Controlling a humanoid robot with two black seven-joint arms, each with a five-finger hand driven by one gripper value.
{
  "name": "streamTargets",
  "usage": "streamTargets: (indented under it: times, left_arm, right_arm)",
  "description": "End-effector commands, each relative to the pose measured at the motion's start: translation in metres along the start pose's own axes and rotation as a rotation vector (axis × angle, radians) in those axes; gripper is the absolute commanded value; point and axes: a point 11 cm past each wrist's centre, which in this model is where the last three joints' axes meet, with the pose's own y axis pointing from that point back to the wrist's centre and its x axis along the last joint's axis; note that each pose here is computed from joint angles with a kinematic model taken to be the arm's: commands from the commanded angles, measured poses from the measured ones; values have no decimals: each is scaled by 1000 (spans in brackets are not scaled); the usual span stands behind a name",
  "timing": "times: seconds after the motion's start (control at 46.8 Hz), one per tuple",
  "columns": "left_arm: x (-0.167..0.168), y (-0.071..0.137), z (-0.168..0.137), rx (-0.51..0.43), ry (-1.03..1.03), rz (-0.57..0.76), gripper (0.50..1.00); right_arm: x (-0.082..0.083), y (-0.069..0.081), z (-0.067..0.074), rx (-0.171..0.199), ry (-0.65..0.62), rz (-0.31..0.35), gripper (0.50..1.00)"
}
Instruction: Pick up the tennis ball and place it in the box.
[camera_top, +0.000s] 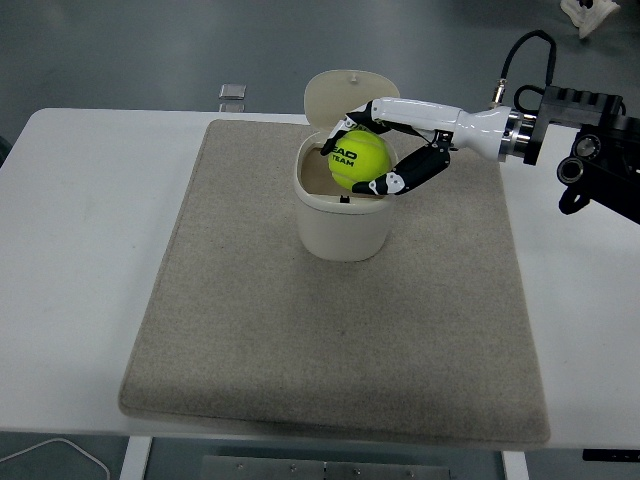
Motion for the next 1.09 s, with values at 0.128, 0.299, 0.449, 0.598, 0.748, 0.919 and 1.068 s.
streamTargets:
  times: [0.128, 0.299, 0.449, 0.598, 0.748, 0.919, 1.068]
  left_arm:
    - [0, 0, -1, 1, 0, 0, 996]
    - [0, 0, -1, 2, 0, 0, 996]
    - [0, 0, 0, -1, 0, 0, 996]
    - [0, 0, -1, 1, 0, 0, 996]
    - [0, 0, -1, 1, 0, 0, 996]
    - [0, 0, 0, -1, 0, 0, 996]
    - [0, 0, -1, 1, 0, 0, 996]
  right_arm:
    - [0, 1, 2, -6, -1, 0, 887]
    - [-1, 0, 5, -13, -2, 1, 905]
    - [-2, 0, 6, -15, -5, 0, 913]
    - [-1, 1, 4, -10, -31, -20, 913]
    - [2, 12, -1, -4, -100, -106, 913]
    - [24, 41, -5, 7, -236, -111, 913]
    - [45, 72, 0, -10, -284, -30, 913]
